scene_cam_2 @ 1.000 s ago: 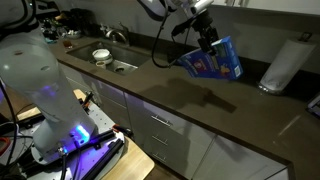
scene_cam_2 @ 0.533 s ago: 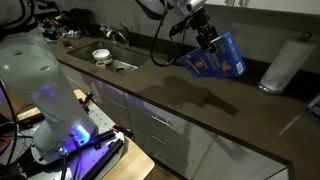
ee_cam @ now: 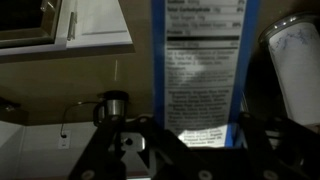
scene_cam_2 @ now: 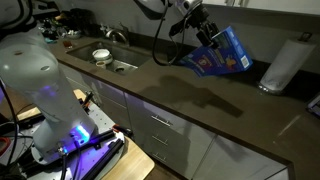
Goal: Put the contents of the box on the counter
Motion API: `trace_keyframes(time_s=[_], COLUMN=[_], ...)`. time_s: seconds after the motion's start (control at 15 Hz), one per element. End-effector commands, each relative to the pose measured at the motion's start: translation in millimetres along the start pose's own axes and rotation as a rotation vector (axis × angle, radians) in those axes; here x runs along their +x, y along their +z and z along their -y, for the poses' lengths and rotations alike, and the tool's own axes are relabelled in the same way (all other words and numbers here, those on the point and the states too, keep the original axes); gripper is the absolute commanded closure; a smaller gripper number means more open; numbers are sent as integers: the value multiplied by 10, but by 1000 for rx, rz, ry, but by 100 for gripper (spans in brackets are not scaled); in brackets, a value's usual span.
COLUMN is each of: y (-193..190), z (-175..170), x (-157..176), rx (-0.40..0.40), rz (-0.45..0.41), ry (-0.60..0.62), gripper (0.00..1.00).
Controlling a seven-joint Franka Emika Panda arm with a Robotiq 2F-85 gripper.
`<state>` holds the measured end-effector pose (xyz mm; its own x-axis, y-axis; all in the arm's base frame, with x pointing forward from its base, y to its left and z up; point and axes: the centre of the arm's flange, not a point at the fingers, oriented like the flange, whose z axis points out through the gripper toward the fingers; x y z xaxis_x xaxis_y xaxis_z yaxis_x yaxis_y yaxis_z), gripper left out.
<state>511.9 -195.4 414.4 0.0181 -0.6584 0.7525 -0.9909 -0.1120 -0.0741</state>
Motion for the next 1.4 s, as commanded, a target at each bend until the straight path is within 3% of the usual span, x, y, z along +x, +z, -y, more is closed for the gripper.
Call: trace_keyframes(time_s=[0.0,0.4,0.67,0.73,1.33], y=[-129,-182,-207,-215,-297], z=[-140,-200,-213,-213,-196], x=[20,24,5,0,3], rx=[15,18,21,23,36], rz=[-73,-129,-138,-141,-175], ry=[24,24,18,16,12], gripper=[61,51,55,63,49])
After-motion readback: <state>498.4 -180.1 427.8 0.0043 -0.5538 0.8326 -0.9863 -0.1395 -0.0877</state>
